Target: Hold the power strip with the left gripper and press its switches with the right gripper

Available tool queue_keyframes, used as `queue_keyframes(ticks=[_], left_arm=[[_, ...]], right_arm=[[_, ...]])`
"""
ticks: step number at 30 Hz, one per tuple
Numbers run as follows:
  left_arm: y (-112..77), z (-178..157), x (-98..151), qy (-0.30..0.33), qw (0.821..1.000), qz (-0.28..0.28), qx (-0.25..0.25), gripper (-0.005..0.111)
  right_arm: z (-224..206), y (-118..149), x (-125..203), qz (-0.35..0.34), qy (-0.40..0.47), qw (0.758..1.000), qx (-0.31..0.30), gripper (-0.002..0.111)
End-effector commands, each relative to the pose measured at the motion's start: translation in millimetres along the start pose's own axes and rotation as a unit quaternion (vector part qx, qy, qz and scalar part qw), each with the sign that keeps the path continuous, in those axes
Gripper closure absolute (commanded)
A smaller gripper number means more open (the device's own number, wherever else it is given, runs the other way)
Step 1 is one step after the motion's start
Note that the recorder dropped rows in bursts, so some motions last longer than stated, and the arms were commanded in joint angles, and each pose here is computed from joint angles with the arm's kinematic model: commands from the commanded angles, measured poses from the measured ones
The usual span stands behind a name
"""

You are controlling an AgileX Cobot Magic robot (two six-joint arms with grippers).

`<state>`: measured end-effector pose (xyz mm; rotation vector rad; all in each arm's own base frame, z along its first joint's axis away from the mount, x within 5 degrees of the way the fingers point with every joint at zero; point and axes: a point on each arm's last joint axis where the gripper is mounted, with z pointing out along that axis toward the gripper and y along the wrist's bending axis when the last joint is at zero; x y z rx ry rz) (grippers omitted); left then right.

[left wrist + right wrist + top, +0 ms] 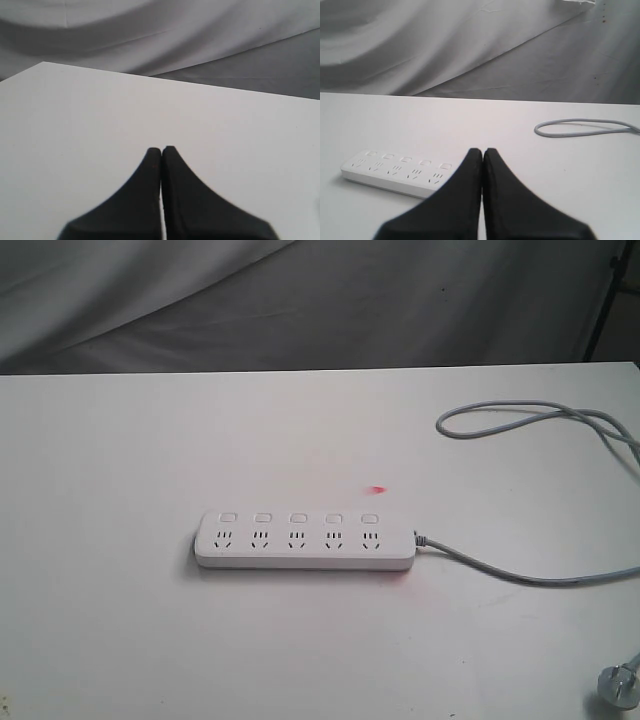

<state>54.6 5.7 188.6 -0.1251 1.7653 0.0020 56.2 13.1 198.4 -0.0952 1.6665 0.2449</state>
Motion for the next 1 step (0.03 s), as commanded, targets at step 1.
queue_keyframes(ticks=[1], left_arm=[[0.2, 0.1, 1.1, -0.001, 1.000, -0.001, -0.001, 0.106]], right_arm=[[-0.2, -0.3, 0.8, -0.007, -0.001, 1.000, 0.001, 0.108]])
